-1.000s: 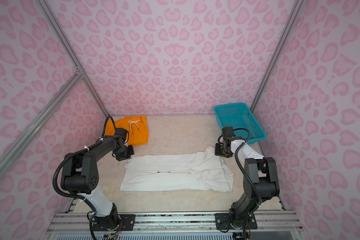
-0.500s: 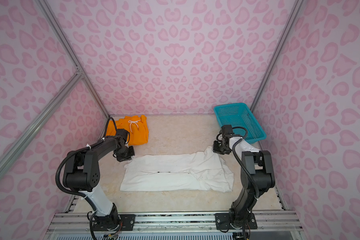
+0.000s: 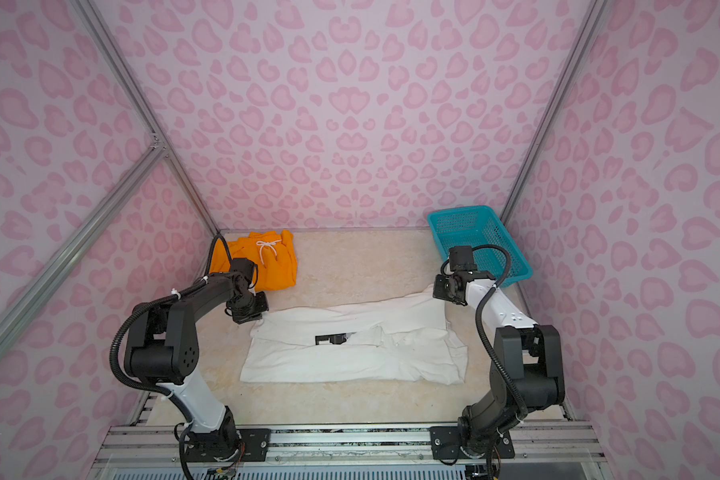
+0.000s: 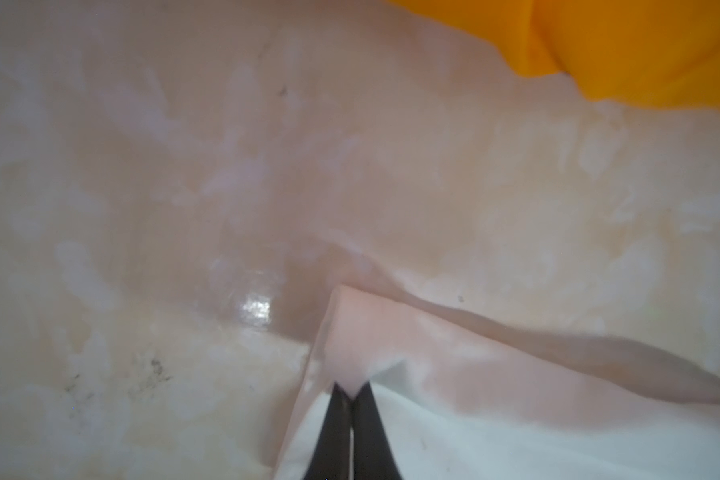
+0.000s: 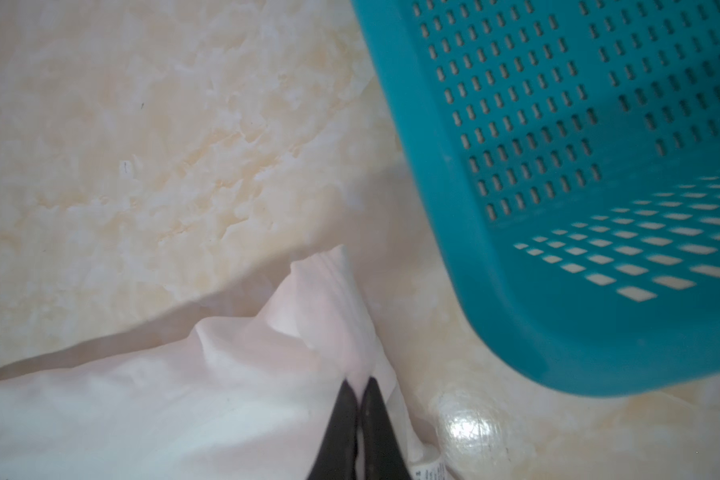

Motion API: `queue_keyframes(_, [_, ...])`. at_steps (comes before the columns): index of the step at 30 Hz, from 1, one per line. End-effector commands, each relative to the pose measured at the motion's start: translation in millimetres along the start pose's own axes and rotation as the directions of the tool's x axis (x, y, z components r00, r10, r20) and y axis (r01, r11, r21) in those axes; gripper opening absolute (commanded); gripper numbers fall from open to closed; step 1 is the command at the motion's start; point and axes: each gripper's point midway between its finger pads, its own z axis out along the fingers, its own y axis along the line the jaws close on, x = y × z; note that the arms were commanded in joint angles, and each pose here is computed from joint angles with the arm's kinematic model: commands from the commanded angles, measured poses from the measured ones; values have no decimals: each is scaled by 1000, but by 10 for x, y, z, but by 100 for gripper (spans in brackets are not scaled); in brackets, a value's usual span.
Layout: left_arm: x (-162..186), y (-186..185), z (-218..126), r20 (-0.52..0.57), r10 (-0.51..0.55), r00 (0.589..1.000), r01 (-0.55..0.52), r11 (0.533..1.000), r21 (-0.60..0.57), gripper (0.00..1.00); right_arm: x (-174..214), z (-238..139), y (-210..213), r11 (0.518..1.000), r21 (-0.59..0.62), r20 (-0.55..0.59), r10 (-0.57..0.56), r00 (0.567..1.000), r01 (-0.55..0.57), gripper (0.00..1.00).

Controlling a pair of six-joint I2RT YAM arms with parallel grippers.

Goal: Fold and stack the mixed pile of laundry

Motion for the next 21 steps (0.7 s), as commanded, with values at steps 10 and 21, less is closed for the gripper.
queue_keyframes(10, [30,135,-244,46,-35,998,37,998,-51,53,67,-199,5,976,171,-18,-129,991,131,46])
queue_keyframes(21, [466,295,-225,5,-82,997,82,995,-61,49,1101,-302,52,999,21,-201,-36,979,41,47])
